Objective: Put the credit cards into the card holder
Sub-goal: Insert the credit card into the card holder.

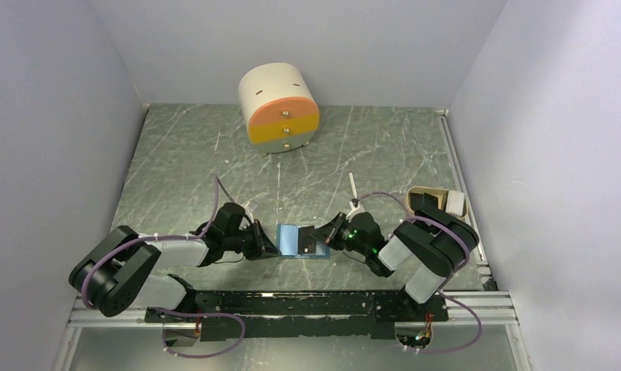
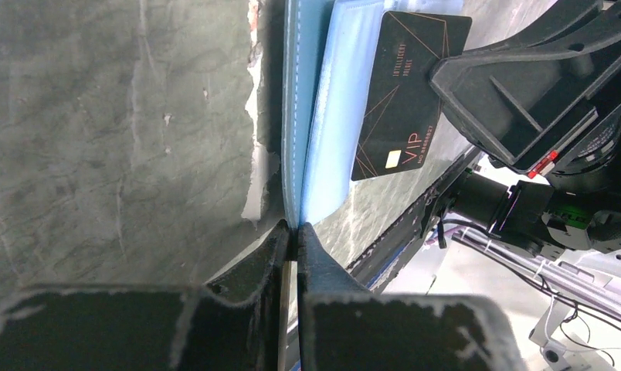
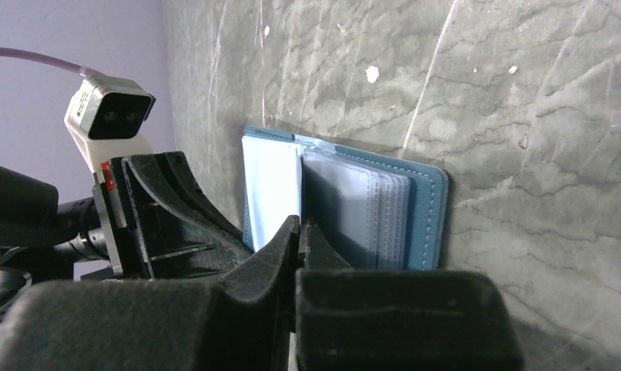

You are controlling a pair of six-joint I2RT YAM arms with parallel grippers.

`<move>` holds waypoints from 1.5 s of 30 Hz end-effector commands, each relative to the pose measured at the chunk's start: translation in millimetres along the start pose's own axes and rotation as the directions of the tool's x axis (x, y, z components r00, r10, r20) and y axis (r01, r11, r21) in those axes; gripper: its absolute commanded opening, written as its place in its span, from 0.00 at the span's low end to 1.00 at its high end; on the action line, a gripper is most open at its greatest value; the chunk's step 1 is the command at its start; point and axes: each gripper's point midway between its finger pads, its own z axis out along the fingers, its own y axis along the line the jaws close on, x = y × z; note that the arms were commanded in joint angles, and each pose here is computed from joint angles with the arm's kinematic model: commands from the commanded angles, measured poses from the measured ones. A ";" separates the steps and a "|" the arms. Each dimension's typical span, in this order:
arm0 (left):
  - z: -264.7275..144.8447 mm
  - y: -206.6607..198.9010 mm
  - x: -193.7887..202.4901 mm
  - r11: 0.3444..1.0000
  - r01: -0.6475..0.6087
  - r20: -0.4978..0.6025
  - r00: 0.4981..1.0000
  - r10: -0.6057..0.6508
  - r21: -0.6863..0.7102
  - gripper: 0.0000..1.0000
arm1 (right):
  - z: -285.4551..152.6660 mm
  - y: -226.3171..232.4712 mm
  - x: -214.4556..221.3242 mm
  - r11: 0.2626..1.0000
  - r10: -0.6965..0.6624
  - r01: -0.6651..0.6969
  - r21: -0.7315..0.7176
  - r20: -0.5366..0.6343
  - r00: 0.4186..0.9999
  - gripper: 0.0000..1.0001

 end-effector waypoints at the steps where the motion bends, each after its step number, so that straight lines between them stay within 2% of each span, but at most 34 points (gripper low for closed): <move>1: -0.2 -1.7 0.4 1.000 -0.001 0.000 1.000 0.001 0.019 0.09 | 2.8 -0.8 3.4 1.000 0.022 -0.022 -0.018 0.010 1.000 0.00; 9: 2.9 0.8 3.0 1.000 -0.002 -0.017 1.000 0.002 0.018 0.09 | 1.9 0.0 7.4 0.995 0.069 -0.068 -0.066 0.006 0.998 0.00; 27: 4.3 -1.3 0.4 1.000 -0.019 -0.020 1.000 0.019 0.013 0.09 | 16.7 6.2 -15.2 0.998 0.024 -0.021 -0.058 0.054 0.998 0.00; 36: 5.9 -1.3 -0.6 1.000 -0.017 -0.023 1.000 0.017 0.009 0.09 | 14.2 9.1 3.3 0.995 0.019 -0.021 -0.096 -0.029 0.999 0.01; 45: 7.0 -2.5 -1.3 1.000 -0.011 -0.022 1.000 0.011 0.013 0.09 | 8.9 -2.4 13.8 0.999 0.004 -0.007 -0.047 -0.064 0.998 0.01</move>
